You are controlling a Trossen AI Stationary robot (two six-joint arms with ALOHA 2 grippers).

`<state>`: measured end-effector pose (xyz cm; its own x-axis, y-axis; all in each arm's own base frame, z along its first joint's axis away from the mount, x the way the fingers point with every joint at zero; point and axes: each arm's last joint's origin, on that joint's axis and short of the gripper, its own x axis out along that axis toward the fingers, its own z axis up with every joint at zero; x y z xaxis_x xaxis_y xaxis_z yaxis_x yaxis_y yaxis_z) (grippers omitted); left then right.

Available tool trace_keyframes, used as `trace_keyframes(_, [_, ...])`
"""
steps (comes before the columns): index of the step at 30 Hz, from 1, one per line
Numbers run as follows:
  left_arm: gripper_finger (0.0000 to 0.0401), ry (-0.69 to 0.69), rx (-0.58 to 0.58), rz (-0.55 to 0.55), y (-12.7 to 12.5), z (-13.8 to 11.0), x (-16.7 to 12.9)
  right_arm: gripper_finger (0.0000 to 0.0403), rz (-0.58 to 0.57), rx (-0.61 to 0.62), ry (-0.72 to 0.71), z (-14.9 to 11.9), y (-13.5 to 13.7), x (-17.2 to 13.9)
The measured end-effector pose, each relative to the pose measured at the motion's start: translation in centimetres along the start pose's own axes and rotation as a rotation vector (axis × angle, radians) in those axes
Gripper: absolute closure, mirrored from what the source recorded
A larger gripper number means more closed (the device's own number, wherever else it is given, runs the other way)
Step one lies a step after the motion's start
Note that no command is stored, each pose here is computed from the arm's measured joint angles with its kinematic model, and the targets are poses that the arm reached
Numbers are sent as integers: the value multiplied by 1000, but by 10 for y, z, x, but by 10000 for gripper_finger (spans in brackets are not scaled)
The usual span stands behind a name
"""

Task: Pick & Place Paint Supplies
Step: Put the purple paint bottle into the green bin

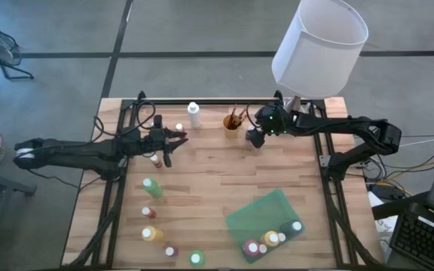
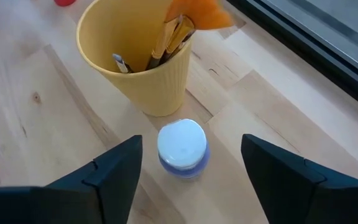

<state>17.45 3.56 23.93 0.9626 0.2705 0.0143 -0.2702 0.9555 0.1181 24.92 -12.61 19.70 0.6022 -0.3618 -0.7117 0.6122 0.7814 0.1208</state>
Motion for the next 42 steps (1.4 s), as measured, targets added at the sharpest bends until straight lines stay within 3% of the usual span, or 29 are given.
trace_keyframes(18, [304,0,0,-1,0,0,0,176,-7,-17,77,-12,3,22])
trace_keyframes(36, [304,0,0,0,0,0,0,173,-14,-15,8,-5,4,18])
trace_keyframes(42, [304,0,0,1,0,0,0,200,-16,-16,8,-5,4,18])
